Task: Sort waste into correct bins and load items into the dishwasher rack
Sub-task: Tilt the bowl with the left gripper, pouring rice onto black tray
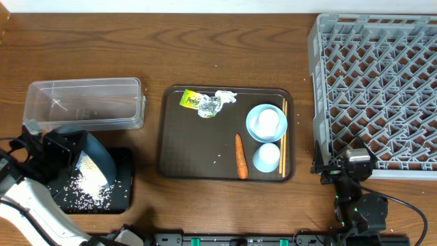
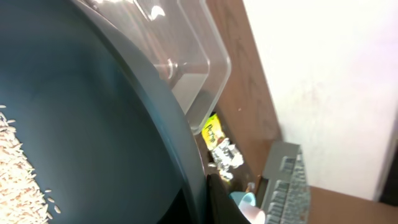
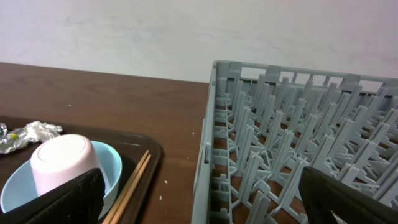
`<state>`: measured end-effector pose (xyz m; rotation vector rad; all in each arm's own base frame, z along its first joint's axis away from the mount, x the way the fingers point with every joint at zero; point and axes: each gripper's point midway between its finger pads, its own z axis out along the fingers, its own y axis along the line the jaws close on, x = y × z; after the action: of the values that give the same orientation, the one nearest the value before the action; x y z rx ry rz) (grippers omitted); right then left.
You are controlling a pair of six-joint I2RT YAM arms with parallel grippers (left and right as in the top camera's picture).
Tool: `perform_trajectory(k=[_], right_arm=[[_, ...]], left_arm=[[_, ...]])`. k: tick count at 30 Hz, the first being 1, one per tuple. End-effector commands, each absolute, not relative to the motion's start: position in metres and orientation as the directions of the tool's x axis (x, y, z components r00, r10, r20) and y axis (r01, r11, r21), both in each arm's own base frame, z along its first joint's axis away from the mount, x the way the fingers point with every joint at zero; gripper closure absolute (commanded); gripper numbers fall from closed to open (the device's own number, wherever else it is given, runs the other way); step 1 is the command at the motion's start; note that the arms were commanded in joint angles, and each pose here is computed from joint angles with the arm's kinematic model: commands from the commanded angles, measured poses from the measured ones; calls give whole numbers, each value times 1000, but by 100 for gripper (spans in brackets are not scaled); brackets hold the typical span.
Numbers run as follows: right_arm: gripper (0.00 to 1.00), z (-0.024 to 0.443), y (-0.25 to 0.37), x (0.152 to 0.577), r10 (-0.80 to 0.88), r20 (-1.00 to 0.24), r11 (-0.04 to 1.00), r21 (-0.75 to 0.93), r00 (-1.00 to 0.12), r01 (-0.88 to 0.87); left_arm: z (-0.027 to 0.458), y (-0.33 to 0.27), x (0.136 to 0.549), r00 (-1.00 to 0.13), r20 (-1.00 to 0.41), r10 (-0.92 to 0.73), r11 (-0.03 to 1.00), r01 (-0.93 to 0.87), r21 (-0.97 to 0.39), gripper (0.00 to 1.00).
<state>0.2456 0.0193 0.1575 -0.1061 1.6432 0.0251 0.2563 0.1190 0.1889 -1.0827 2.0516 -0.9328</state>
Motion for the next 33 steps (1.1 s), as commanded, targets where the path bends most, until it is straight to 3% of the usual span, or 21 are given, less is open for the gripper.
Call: perform_trajectory(k=[1, 9, 13, 22, 25, 28, 33], right_arm=[[1, 157, 17, 246, -66, -995, 995, -61, -70, -73], [1, 157, 17, 246, -66, -995, 995, -61, -70, -73], [1, 156, 17, 246, -66, -995, 995, -61, -71, -73], [1, 157, 17, 246, -66, -995, 995, -61, -70, -73], [1, 157, 17, 246, -66, -995, 995, -61, -70, -73], [1, 157, 16, 246, -66, -995, 996, -61, -70, -73], [1, 157, 17, 246, -66, -995, 995, -61, -70, -73]], left_arm=[[211, 119, 256, -449, -214, -868, 377, -316, -871, 94], [216, 138, 233, -330, -106, -938, 224, -345, -912, 94], [221, 147, 228, -294, -110, -949, 208, -327, -922, 94], [247, 135, 232, -324, -102, -940, 164, -170, -972, 94], [247, 140, 234, -322, -144, -936, 205, -164, -965, 94], [250, 131, 231, -329, -51, -943, 110, -161, -981, 94], [249, 131, 231, -327, -50, -944, 110, -166, -980, 94]])
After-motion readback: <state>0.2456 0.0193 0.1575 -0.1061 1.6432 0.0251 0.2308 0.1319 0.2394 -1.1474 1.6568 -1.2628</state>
